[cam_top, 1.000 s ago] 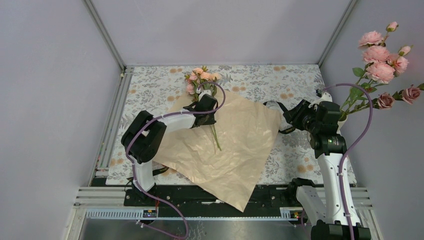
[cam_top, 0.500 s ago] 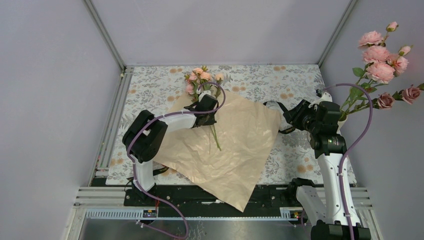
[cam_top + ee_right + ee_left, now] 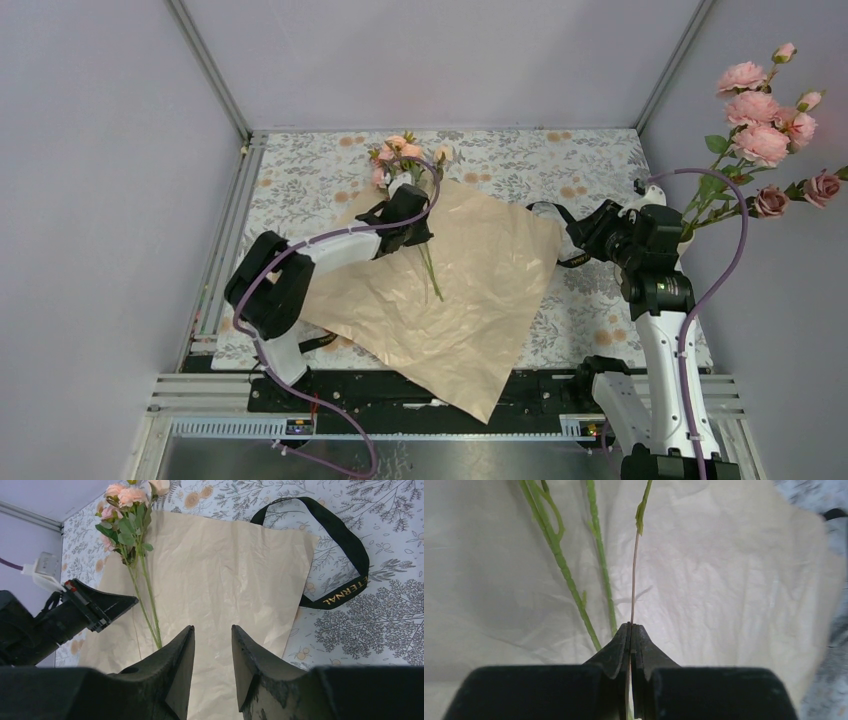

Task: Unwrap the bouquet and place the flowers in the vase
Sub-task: Pick up the fake flower from the wrapping paper.

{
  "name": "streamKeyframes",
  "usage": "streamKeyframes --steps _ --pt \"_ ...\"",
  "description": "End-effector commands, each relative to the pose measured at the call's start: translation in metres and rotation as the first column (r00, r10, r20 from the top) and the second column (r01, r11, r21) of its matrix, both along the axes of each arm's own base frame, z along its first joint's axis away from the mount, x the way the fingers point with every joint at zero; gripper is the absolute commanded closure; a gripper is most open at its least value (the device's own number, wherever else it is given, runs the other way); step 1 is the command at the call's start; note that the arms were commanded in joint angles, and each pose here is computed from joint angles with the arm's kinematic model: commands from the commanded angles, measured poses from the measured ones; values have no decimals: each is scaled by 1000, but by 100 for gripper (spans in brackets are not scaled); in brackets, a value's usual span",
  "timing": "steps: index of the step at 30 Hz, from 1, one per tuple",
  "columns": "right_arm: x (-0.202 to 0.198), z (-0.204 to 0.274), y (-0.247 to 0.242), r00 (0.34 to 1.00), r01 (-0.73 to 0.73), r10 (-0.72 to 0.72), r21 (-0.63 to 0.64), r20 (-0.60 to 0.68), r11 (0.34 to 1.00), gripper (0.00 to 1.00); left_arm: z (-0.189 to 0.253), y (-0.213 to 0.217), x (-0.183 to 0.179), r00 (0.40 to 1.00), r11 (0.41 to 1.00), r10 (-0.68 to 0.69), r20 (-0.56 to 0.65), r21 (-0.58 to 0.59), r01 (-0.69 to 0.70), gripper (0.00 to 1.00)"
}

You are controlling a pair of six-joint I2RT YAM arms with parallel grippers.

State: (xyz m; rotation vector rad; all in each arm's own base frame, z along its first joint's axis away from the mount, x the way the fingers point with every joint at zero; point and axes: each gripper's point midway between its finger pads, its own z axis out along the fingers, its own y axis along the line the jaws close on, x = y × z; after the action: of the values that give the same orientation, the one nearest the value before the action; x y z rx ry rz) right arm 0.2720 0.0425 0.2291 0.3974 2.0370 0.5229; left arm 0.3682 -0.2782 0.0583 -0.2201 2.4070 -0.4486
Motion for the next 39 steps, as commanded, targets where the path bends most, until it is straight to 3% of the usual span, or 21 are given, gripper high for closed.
streamKeyframes --steps 1,9,14,21,26,31,39 --pt "-2 17 11 998 -47 45 34 51 998 60 73 -15 8 986 983 26 163 -186 5 100" --pt "-5 40 36 982 -161 145 132 120 978 59 154 -21 -18 942 914 -19 336 -375 153 100" --pt "-3 60 72 945 -304 263 232 193 924 53 197 -19 -49 898 852 -70 435 -442 281 100" --pt "-10 108 148 826 -543 434 302 358 784 44 241 -12 -101 803 749 -132 581 -472 465 100" --pt "-28 136 206 729 -668 534 273 428 692 39 254 -20 -136 747 677 -216 629 -455 579 100" --pt "-29 139 230 725 -665 522 261 449 699 41 252 -25 -160 699 636 -256 668 -428 642 100" --pt "-18 136 217 791 -564 441 226 424 794 49 257 -21 -178 673 611 -257 693 -423 669 100"
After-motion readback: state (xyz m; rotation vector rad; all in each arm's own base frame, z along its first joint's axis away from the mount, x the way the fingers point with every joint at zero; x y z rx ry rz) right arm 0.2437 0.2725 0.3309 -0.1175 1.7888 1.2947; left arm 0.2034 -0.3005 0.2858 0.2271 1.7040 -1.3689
